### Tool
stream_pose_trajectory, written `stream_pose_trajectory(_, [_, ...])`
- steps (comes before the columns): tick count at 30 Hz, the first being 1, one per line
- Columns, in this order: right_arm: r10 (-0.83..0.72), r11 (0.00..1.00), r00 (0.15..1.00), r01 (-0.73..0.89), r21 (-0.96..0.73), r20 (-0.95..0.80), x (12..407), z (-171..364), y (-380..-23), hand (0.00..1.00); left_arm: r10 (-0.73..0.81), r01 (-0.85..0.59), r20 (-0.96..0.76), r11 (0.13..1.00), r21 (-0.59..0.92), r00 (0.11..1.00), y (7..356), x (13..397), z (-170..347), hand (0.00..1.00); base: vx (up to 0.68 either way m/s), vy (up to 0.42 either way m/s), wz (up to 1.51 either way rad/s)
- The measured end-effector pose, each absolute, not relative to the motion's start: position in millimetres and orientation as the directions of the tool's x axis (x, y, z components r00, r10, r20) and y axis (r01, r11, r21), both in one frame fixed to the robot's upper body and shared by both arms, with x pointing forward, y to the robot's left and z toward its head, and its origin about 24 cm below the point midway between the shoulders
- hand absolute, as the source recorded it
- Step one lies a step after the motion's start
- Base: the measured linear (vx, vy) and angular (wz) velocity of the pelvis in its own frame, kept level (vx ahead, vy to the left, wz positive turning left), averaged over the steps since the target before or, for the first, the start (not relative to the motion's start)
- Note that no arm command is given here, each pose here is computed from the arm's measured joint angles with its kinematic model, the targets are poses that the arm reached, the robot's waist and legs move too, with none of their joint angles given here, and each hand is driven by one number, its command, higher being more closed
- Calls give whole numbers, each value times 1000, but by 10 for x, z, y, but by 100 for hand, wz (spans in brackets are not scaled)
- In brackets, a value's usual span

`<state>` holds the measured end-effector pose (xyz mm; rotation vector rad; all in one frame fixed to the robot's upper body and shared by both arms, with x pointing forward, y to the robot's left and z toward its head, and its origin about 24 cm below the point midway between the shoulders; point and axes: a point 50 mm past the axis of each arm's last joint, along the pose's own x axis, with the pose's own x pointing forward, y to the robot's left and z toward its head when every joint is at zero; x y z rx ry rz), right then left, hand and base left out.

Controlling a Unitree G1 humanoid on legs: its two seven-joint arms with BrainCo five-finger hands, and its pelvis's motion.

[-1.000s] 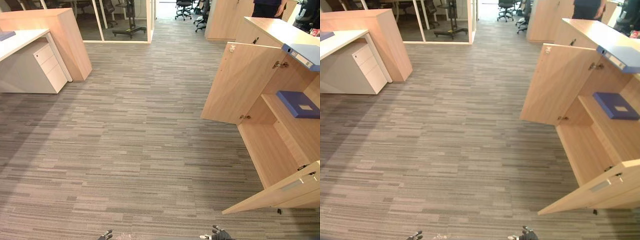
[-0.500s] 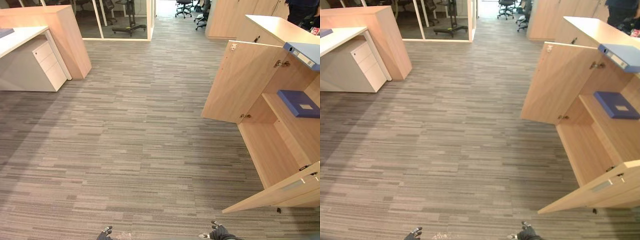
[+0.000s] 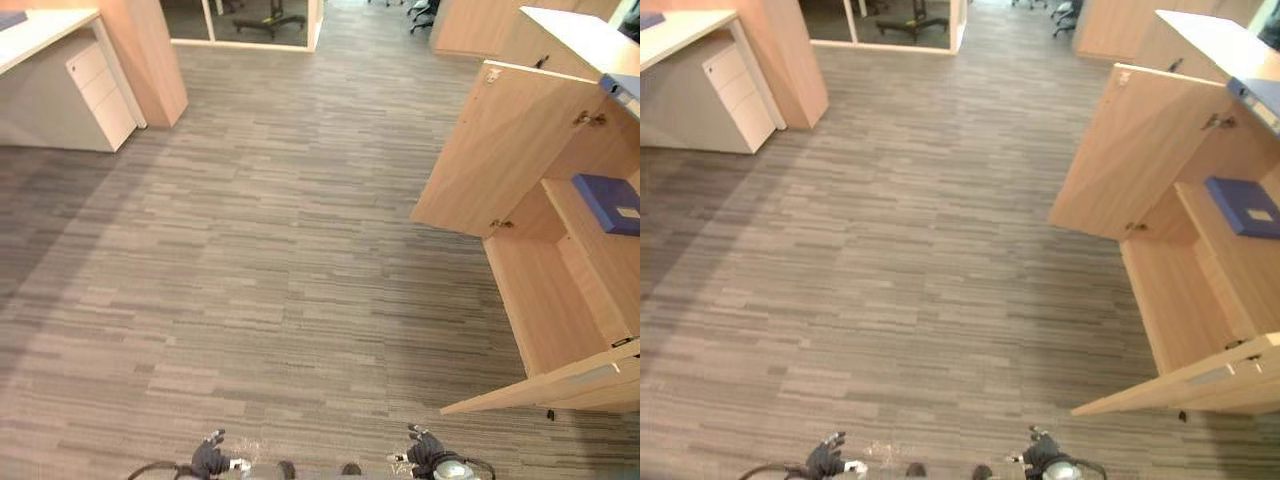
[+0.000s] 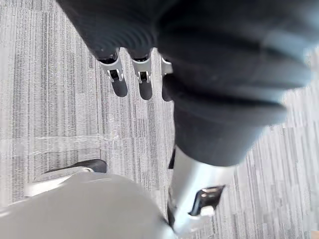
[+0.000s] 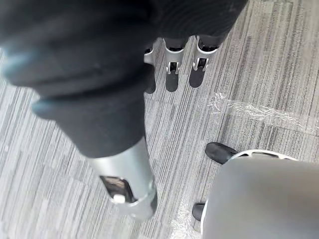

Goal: Walk over to the cabinet, pick up the folder, carry it to the office cabinet, place the folder inside the office cabinet, then close the office cabinet door

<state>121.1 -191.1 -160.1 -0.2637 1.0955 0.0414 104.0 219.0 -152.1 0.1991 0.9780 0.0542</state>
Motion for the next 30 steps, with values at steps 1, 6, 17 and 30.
stream_pose_trajectory(1, [-97,968,463,-162,-192,-881,1224,-1597,-1916,0,135,35,-814,982,187,565,2186,1055,-1515,0,-104,65,4])
stream_pose_trajectory(6, [-93,975,470,-136,-177,-878,1273,-1580,-1939,0,121,14,-775,986,165,620,2142,1164,-1454,0,-44,99,-5])
stream_pose_trajectory(17, [-79,988,447,-81,-128,-891,1256,-1607,-1841,0,212,-252,-805,964,81,554,2232,937,-1513,0,231,286,-41])
stream_pose_trajectory(30, [-152,982,487,174,-75,-860,1231,-1565,-2026,0,209,-332,-871,942,56,445,2153,618,-1626,0,314,153,-9])
